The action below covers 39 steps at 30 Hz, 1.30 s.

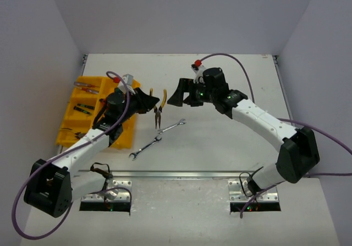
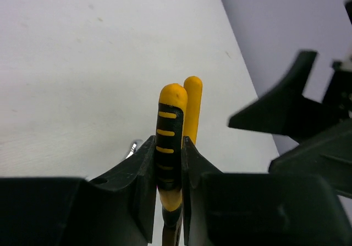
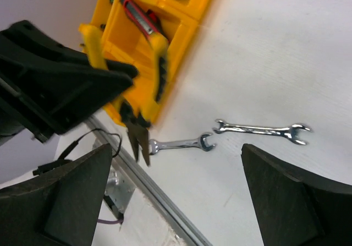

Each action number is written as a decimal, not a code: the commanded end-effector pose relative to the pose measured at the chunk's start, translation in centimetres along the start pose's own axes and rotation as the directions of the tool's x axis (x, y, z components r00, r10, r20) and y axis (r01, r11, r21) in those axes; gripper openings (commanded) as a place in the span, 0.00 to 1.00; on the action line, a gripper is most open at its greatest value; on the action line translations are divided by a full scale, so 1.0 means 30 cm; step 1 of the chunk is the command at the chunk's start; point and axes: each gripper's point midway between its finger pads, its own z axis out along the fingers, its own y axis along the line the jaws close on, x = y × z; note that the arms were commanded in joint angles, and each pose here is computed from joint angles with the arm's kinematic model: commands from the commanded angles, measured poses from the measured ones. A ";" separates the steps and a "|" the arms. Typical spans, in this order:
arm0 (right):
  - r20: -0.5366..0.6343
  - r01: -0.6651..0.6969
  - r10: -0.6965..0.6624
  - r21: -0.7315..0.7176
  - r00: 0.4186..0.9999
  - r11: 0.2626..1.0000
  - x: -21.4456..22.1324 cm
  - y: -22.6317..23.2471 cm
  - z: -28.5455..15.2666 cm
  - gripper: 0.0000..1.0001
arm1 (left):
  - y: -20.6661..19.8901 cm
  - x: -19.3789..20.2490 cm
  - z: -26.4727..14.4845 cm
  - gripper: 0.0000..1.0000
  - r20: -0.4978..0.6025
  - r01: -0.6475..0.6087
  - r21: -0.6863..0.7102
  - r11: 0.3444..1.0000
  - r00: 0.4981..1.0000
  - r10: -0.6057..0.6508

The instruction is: Sort the tools into containers

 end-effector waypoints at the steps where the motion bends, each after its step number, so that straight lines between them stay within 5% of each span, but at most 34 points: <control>1: 0.178 -0.030 0.012 0.101 0.984 0.994 -0.134 -0.097 -0.145 0.99 | 0.221 -0.274 -0.135 0.00 0.249 0.110 -0.457 0.883 0.968 0.008; 2: 0.211 -0.024 0.000 0.112 0.977 0.993 -0.150 -0.108 -0.193 0.99 | 0.372 -0.321 -0.244 0.00 0.296 0.183 -0.631 0.754 0.955 0.016; 3: 0.216 -0.030 0.003 0.124 0.976 0.992 -0.147 -0.128 -0.203 0.99 | 0.387 -0.356 -0.272 0.00 0.320 0.204 -0.657 0.725 0.947 0.023; 5: 0.236 0.000 -0.030 0.128 0.971 0.992 -0.154 -0.130 -0.240 0.99 | 0.527 -0.452 -0.448 0.00 0.384 0.292 -0.798 0.528 0.920 0.071; 9: 0.233 0.025 -0.063 0.159 0.970 0.987 -0.132 -0.164 -0.266 0.99 | 0.694 -0.564 -0.794 0.00 0.481 0.441 -0.869 0.225 0.859 0.176; 13: 0.226 0.020 -0.054 0.150 0.973 0.988 -0.122 -0.173 -0.272 0.99 | 0.737 -0.542 -0.974 0.00 0.517 0.527 -0.849 0.034 0.814 0.265; 17: 0.229 0.025 -0.055 0.131 0.972 0.991 -0.123 -0.169 -0.290 0.99 | 0.834 -0.472 -0.986 0.00 0.476 0.508 -0.857 -0.088 0.846 0.242; 21: 0.239 0.038 -0.063 0.106 0.969 0.994 -0.123 -0.149 -0.315 0.99 | 0.897 -0.423 -0.994 0.00 0.458 0.489 -0.853 -0.183 0.869 0.187; 33: 0.260 0.034 -0.052 0.073 0.964 0.997 -0.122 -0.121 -0.342 0.99 | 0.964 -0.442 -0.936 0.00 0.358 0.373 -0.920 -0.117 0.924 0.130; 39: 0.271 0.022 -0.035 0.052 0.962 0.998 -0.128 -0.105 -0.346 0.99 | 1.007 -0.395 -0.944 0.02 0.333 0.344 -0.924 -0.167 0.938 0.095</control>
